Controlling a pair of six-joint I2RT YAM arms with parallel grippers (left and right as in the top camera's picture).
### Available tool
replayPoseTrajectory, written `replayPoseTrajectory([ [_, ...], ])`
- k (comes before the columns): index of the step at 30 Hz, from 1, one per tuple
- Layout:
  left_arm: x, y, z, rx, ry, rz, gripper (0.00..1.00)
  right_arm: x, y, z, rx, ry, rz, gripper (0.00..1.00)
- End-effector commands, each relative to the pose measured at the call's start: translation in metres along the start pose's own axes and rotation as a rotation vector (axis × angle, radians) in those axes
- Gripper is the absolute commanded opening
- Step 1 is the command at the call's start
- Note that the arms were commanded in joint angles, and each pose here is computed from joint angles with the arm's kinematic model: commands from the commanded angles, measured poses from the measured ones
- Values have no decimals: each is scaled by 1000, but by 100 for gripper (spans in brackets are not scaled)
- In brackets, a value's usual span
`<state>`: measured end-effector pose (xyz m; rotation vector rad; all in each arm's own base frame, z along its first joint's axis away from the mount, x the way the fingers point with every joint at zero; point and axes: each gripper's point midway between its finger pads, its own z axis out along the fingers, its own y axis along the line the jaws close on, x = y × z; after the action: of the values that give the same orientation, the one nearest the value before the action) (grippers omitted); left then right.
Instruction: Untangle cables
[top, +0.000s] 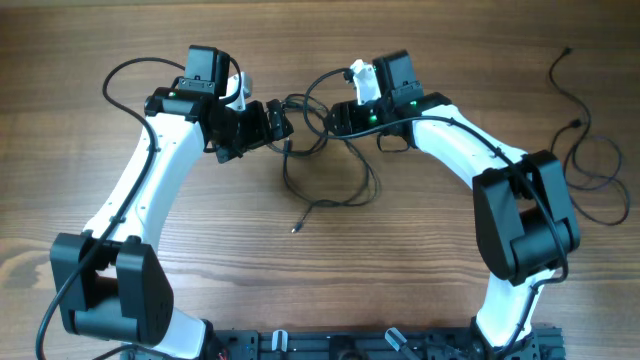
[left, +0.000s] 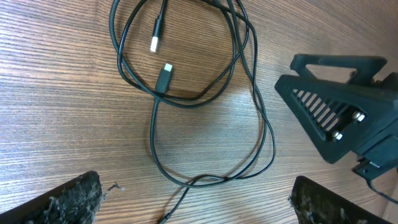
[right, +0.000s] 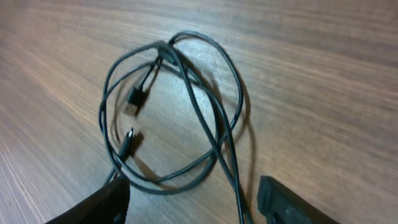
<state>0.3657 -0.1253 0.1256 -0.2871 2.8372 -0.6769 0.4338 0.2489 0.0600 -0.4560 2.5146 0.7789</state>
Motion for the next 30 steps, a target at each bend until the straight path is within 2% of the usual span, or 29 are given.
replayPoseTrajectory([
  [1, 2, 3, 5, -10, 10, 14, 100, 12, -11, 17, 17, 30, 44, 72],
  [9, 2, 3, 5, -10, 10, 14, 100, 27, -28, 47, 21, 49, 48, 77],
  [11, 2, 3, 5, -10, 10, 13, 100, 26, -30, 51, 23, 39, 44, 72],
  [13, 1, 3, 5, -10, 9, 14, 100, 24, -35, 52, 44, 29, 41, 61],
  [15, 2, 3, 5, -10, 10, 13, 100, 23, -39, 52, 71, 22, 40, 45],
  [17, 2, 3, 5, -10, 10, 13, 100, 20, -40, 52, 72, 12, 34, 38],
  [21, 2, 3, 5, -10, 10, 14, 100, 20, -44, 53, 93, 6, 30, 35],
  [25, 2, 3, 5, -10, 10, 13, 100, 21, -45, 54, 94, 11, 32, 37],
  [30, 2, 3, 5, -10, 10, 14, 100, 22, -46, 54, 100, 14, 35, 32],
])
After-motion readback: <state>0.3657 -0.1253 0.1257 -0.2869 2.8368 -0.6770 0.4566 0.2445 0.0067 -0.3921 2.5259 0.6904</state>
